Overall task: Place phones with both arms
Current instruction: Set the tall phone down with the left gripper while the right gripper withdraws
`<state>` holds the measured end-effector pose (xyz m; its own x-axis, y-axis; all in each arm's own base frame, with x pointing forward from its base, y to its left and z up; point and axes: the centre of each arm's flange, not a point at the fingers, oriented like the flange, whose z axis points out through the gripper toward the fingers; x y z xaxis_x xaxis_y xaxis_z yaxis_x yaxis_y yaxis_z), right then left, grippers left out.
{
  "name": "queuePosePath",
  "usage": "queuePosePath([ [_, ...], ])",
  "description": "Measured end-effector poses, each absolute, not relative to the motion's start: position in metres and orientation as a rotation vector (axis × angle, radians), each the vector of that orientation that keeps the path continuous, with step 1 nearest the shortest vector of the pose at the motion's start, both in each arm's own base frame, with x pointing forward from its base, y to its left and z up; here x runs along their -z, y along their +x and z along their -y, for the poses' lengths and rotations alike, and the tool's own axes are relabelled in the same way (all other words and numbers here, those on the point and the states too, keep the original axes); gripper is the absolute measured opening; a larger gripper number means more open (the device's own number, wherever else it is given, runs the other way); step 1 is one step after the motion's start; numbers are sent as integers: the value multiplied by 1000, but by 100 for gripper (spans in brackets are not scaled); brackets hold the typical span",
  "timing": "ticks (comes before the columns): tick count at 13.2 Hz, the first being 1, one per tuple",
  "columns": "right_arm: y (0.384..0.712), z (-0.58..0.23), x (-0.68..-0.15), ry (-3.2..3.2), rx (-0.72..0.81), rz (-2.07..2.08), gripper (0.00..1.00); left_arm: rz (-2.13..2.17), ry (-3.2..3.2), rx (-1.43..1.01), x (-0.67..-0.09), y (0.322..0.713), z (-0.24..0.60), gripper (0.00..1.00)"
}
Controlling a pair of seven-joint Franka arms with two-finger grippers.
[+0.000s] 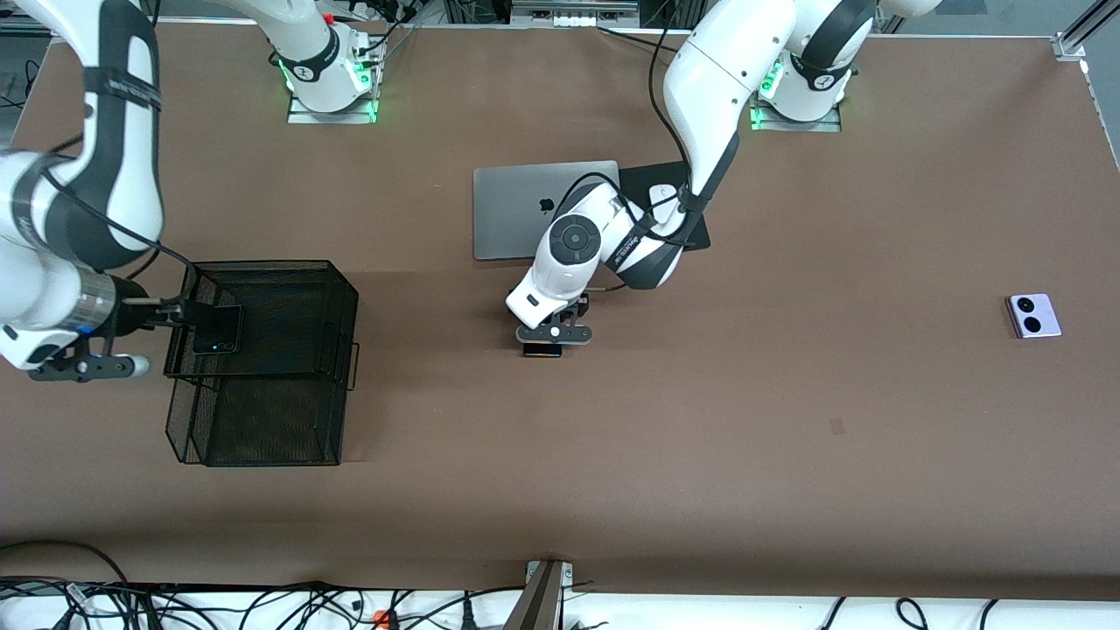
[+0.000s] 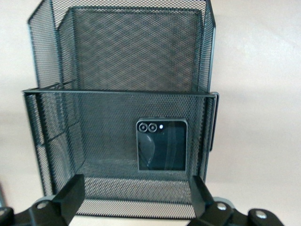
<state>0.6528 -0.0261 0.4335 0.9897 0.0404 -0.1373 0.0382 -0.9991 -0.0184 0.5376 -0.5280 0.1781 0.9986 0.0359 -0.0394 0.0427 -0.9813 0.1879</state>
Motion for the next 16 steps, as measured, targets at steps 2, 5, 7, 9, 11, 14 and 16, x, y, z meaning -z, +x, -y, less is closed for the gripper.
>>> queuePosePath([
  [2,650,27,-451,-3108,-200,62,100,-49,2949,49,-180,535,532,79],
  [5,646,27,-468,-3106,-178,35,100,-47,2940,26,-193,540,534,100],
  [7,642,26,-477,-3117,-183,-4,100,-70,2970,36,-219,555,520,100],
  [9,640,17,-484,-3127,-176,0,100,-140,3027,85,-267,583,481,100],
  [11,639,-1,-488,-3125,-171,-12,100,-240,3075,175,-328,613,413,100],
  [14,638,-60,-488,-3133,-176,-17,100,-316,3100,303,-388,650,291,100],
  [16,634,-125,-491,-3134,-162,-56,100,-318,3167,353,-400,664,218,100],
])
